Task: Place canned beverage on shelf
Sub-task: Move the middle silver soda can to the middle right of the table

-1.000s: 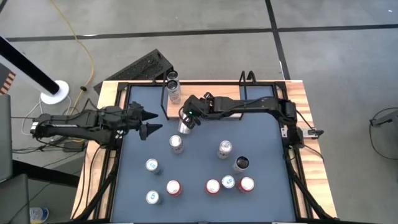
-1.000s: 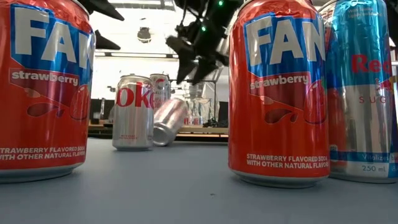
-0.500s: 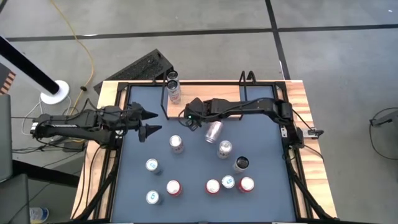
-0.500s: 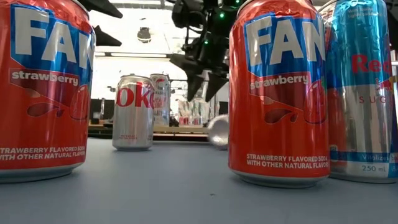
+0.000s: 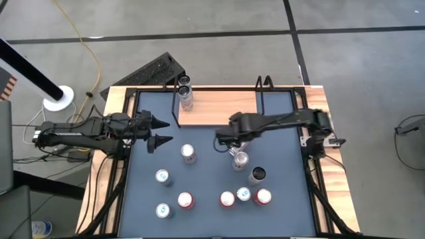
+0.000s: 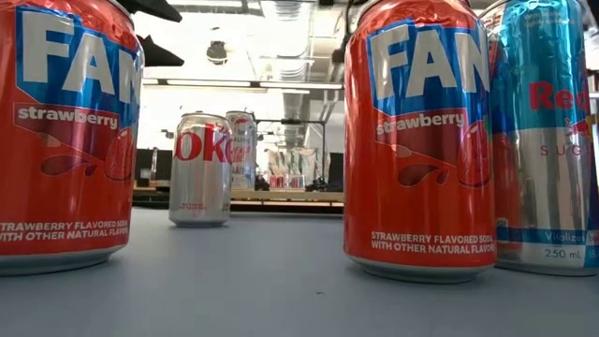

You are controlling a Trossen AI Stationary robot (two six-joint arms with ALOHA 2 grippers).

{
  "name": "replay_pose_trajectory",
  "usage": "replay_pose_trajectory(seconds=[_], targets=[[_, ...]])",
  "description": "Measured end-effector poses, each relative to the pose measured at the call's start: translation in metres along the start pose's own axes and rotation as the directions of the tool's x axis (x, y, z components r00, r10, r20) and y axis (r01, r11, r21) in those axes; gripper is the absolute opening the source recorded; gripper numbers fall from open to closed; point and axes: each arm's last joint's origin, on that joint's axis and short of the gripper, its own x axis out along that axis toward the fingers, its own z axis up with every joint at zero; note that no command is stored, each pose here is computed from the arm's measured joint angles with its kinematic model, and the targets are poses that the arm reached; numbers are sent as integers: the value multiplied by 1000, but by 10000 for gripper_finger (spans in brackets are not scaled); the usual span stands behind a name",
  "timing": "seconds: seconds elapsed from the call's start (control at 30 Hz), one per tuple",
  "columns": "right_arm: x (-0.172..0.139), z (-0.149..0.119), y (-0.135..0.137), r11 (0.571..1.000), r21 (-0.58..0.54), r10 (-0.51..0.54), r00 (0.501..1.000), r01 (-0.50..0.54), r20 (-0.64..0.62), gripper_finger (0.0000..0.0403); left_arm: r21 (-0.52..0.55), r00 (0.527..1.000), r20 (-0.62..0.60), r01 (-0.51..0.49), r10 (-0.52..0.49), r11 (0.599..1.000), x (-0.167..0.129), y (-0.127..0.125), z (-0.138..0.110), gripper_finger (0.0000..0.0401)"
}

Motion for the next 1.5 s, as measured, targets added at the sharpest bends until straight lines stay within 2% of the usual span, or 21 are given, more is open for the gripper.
replay_pose_trajectory(seconds=[0.07,0.17,0.23,0.3,0.43,0.5,0.7,0.83,1.07,1.2,1.3,1.5], targets=[[-4,-6,-10,996,85,35,999,-34,-5,234,2,1000,-1,2,-2,1000,0,0,0,352],[-1,-19,-30,968,252,25,1000,-21,-10,229,-3,1000,-1,9,-9,1000,0,0,0,352],[3,-26,-42,925,378,58,998,-44,-25,226,-7,1000,1,12,-12,1000,0,-1,0,352],[8,-30,-48,874,477,155,985,-98,-82,225,-8,999,-4,33,-33,999,0,-1,1,352],[21,-26,-38,819,504,353,933,-275,-65,234,22,998,-12,60,-60,998,0,-2,1,352],[26,-22,-37,805,515,366,930,-295,-41,242,27,998,-8,58,-58,998,0,-2,1,352],[43,-18,-36,850,483,278,958,-210,-72,256,51,998,3,58,-58,997,0,-2,2,352],[49,-7,-40,827,523,305,947,-208,-105,267,77,999,8,53,-54,996,0,-2,2,352],[60,1,-38,793,587,292,947,-163,-131,306,119,997,30,64,-68,991,0,-4,4,352],[69,2,-27,743,651,310,942,-156,-127,321,139,993,43,107,-114,984,0,-6,7,352],[80,0,-16,728,675,297,943,-119,-154,327,160,991,34,124,-131,979,0,-6,6,352],[102,-8,-3,728,686,238,942,-11,-237,328,168,987,12,153,-157,974,-1,-7,5,352]])
